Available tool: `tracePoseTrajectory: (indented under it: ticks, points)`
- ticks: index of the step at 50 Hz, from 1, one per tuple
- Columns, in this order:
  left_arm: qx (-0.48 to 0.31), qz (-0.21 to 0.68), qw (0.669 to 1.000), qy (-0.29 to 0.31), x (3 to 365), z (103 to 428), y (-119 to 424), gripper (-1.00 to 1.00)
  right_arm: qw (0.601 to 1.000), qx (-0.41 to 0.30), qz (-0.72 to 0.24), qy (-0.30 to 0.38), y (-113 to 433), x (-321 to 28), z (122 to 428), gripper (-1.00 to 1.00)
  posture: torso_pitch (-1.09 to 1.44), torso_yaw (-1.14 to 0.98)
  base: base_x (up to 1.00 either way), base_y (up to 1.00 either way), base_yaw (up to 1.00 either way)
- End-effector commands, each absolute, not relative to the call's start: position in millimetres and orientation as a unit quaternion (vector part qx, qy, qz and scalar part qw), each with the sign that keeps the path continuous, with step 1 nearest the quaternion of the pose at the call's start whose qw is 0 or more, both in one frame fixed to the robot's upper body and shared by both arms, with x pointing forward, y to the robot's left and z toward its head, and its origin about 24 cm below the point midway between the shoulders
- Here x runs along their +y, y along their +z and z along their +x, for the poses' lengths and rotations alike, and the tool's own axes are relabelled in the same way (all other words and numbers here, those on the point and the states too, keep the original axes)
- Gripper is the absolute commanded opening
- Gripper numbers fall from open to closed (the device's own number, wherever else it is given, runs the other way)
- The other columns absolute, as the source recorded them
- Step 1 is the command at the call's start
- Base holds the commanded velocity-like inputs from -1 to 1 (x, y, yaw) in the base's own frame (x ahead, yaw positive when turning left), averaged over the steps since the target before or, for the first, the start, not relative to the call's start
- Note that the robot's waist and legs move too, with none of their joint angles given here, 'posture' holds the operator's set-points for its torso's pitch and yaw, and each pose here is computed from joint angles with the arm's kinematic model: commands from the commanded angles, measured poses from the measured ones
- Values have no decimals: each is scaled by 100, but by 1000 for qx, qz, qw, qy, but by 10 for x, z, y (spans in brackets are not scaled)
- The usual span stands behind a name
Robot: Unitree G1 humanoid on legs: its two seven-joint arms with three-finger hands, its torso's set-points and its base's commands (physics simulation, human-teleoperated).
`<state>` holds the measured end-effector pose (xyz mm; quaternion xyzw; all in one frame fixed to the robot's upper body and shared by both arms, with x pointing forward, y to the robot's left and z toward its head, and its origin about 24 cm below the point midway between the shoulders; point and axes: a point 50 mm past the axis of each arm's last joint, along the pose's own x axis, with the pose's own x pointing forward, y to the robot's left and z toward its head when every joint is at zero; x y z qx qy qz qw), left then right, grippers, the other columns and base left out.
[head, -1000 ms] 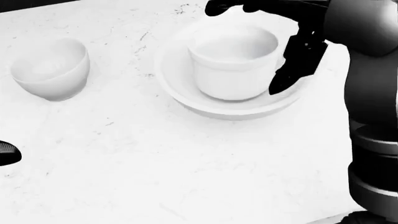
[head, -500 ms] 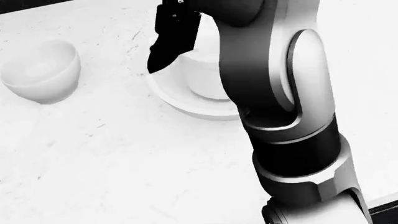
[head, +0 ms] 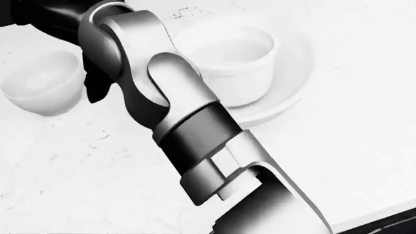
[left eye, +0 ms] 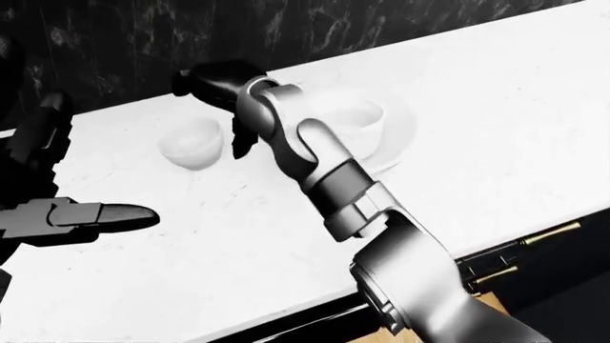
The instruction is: Stack the bowls from largest to smallest.
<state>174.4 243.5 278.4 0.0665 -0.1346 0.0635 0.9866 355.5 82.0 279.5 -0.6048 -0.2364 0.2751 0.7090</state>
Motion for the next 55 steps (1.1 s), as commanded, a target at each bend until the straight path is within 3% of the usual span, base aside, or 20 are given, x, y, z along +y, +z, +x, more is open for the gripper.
tracePoseTrajectory:
  ticks: [1, 26, 39, 55]
  points:
    - [-164, 73, 981, 75, 2466, 1706, 2876, 100, 713, -291, -589, 245, 3011, 884, 3501, 58, 0, 0, 0, 0, 0]
    - [-193, 91, 975, 65, 2490, 1620, 2944, 100, 694, -292, -597, 275, 2698, 1156, 3438, 69, 10, 0, 0, 0, 0]
    - [-187, 81, 977, 67, 2532, 1573, 2944, 100, 682, -296, -609, 278, 2770, 1223, 3383, 31, 22, 0, 0, 0, 0]
    - [-212, 67, 972, 74, 2580, 1477, 3022, 100, 653, -304, -649, 243, 2608, 1292, 3361, 6, 22, 0, 0, 0, 0]
